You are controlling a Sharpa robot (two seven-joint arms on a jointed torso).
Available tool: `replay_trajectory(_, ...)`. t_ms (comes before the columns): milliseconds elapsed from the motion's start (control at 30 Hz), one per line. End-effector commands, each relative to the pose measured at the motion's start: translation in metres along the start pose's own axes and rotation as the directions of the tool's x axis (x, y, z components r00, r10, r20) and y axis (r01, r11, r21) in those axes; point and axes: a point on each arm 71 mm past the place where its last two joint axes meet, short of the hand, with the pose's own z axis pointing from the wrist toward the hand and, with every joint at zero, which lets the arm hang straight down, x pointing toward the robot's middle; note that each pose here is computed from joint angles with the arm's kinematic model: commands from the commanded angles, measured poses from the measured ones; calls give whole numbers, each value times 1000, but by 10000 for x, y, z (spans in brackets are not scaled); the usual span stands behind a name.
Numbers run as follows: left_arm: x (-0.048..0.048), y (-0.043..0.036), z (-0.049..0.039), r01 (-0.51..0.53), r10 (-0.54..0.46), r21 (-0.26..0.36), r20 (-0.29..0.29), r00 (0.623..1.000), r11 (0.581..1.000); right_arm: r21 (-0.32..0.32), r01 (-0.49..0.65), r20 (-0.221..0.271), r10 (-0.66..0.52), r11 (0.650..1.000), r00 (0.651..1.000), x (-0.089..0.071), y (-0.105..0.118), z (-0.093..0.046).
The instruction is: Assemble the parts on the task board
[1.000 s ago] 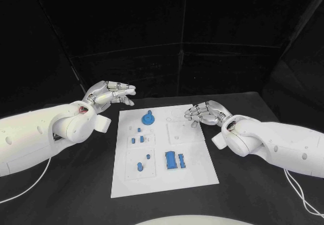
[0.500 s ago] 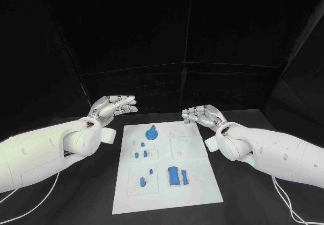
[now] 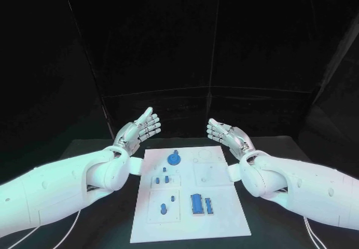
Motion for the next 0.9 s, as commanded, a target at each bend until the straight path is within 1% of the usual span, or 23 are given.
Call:
replay_trajectory(33, 59, 51, -76, -78, 74, 20, 146, 986, 997, 2, -65, 189, 64, 998, 980, -59, 15, -87)
replay_trajectory(167, 162, 115, -149, -89, 85, 12, 192, 978, 996, 11, -90, 227, 85, 996, 970, -30, 21, -149)
replay_trajectory(333, 242, 161, -210, -98, 94, 5, 227, 969, 995, 15, -98, 239, 91, 995, 967, -21, 23, -170)
replay_trajectory(433, 256, 169, -221, -100, 96, 4, 234, 968, 995, 15, -98, 239, 91, 995, 967, -21, 23, -170)
replay_trajectory(900, 256, 169, -221, -100, 96, 4, 234, 968, 995, 15, -98, 239, 91, 995, 967, -21, 23, -170)
